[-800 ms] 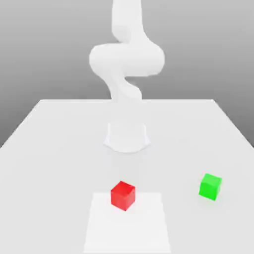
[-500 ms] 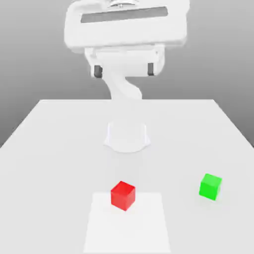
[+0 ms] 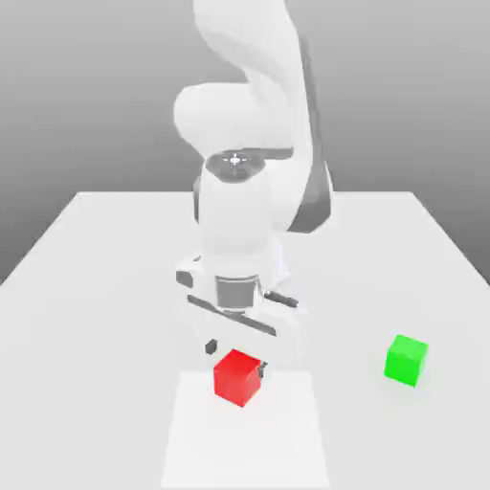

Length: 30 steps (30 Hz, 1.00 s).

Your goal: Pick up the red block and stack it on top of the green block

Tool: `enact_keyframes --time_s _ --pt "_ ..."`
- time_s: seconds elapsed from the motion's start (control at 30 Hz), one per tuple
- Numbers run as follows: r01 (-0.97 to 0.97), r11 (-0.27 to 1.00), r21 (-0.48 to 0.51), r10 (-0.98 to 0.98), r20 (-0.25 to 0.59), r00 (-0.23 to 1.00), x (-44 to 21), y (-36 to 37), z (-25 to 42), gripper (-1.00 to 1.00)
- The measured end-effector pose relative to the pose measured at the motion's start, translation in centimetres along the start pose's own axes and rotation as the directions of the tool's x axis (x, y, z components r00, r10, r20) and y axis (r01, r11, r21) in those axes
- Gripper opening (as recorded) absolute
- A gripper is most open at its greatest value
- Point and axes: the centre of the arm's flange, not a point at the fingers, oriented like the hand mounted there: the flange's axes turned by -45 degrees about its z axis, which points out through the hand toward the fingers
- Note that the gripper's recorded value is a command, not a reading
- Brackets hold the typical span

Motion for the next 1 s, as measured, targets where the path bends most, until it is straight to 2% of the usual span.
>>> enact_keyframes --time_s 0.03,0.27,0.57,0.77,1.0 --pt "0.0 1.0 0.0 0.0 0.0 1.0 -0.1 0.0 0.5 -1.0" --pt "0.0 1.0 0.0 0.0 -0.001 1.0 -0.1 0.0 0.4 -1.0" --pt "0.029 1.0 0.0 -0.029 -0.001 1.0 -0.8 -1.5 -5.9 -1.0" --pt "0.164 0.986 0.0 -0.164 -0.001 0.986 -5.5 -8.9 -7.4 -1.0" --pt "0.332 0.943 0.001 -0.332 -0.001 0.943 -14.3 -16.4 -8.9 -1.0"
